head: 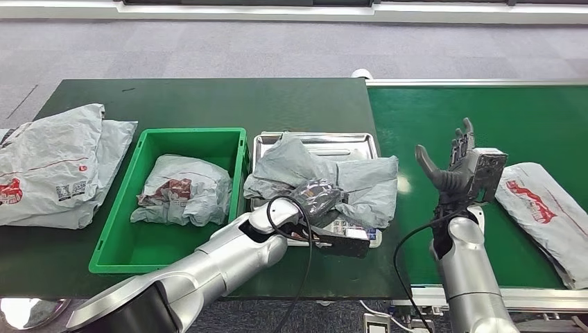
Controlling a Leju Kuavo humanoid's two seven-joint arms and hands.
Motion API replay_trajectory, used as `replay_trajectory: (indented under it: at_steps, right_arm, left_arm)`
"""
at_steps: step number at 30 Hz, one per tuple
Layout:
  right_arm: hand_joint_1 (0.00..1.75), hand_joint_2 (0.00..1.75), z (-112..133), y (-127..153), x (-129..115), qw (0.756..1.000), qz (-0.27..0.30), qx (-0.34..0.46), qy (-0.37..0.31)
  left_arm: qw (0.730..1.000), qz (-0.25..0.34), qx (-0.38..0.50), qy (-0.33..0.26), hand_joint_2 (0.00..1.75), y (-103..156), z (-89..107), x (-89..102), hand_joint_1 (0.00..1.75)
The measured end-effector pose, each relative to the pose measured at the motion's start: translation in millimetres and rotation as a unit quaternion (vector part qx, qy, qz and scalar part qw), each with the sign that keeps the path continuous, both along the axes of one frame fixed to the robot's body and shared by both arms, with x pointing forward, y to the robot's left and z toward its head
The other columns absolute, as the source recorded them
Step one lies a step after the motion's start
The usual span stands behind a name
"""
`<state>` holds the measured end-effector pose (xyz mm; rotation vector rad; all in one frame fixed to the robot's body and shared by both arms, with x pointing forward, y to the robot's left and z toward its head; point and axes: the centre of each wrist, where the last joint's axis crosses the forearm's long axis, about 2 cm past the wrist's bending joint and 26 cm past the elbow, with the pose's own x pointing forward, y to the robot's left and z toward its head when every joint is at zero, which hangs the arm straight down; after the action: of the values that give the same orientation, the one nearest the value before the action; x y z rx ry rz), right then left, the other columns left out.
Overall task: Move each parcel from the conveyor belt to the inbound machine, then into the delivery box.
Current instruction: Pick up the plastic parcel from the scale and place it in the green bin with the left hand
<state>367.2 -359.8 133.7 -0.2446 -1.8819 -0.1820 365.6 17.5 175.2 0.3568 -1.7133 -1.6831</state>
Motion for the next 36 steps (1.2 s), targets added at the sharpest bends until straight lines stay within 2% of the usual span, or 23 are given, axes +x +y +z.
replay_trajectory:
  at_steps: [5,10,13,28,31,36]
  right_arm:
    - [0.0,1.75,0.8,-2.0,-4.7,1.0,-0.002,-0.005,0.002]
    - [0.0,1.75,1.8,-1.5,-6.8,1.0,0.001,-0.007,0.003]
    - [0.0,1.75,2.3,-1.4,-7.3,1.0,0.002,-0.007,0.002]
    - [0.0,1.75,2.8,-3.0,-7.9,1.0,-0.002,-0.005,0.0]
    - [0.0,1.75,3.0,-2.9,-7.6,1.0,-0.002,-0.002,-0.001]
    - [0.0,1.75,7.1,-3.2,-0.7,1.0,-0.014,0.006,-0.01]
  left_arm:
    - [0.998,-0.002,-0.066,0.0,1.75,-5.2,13.8,2.7,1.75]
    - [0.991,-0.006,-0.12,-0.066,1.75,-11.1,48.4,13.8,1.75]
    - [0.988,-0.009,-0.133,-0.082,1.75,-12.9,61.7,17.7,1.75]
    - [0.984,-0.011,-0.144,-0.106,1.75,-14.8,68.7,17.7,1.75]
    - [0.975,0.002,-0.147,-0.166,1.75,-13.8,76.8,20.2,1.75]
    - [0.936,0.072,-0.078,-0.337,1.75,-1.8,97.1,33.9,1.75]
